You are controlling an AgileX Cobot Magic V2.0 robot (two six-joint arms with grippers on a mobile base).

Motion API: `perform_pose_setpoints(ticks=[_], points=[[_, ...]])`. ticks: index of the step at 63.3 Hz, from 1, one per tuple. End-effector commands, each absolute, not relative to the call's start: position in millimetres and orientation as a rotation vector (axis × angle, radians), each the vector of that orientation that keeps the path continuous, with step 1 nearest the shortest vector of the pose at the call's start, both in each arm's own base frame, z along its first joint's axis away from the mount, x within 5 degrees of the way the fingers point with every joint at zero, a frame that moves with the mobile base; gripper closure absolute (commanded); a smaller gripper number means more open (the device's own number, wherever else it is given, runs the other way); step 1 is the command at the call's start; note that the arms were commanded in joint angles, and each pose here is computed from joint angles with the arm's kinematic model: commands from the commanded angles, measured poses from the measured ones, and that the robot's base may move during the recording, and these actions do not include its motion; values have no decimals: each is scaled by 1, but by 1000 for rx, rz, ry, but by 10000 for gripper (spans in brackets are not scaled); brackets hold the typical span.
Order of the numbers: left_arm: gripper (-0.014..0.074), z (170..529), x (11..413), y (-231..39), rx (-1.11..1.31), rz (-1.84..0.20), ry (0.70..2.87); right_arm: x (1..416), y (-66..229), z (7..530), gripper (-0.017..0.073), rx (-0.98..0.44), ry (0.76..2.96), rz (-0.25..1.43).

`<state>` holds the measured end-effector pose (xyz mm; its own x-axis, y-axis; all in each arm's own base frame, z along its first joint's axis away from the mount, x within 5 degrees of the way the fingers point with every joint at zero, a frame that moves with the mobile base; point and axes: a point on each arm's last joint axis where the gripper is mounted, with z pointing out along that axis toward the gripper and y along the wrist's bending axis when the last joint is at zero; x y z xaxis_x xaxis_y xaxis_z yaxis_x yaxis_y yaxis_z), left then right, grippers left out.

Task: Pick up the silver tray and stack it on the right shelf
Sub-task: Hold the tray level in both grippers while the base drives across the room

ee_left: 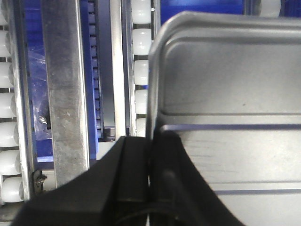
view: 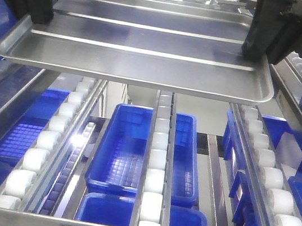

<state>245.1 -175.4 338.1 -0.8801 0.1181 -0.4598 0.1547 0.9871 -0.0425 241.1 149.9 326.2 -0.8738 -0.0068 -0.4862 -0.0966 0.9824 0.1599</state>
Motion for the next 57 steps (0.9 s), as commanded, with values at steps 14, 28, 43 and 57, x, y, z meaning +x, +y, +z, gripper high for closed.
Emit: perform_pose_setpoints(ticks=[14, 28, 43, 57], points=[[687, 362, 241, -169, 198, -124, 2566, 239, 145, 348, 502, -113, 2531, 247], [687, 362, 241, -169, 198, -124, 2566, 239, 145, 348, 502, -113, 2531, 247], [687, 362, 241, -169, 198, -124, 2566, 239, 145, 348, 502, -113, 2531, 247], [687, 362, 241, -170, 198, -125, 2566, 239, 145, 348, 502, -113, 2531, 247]])
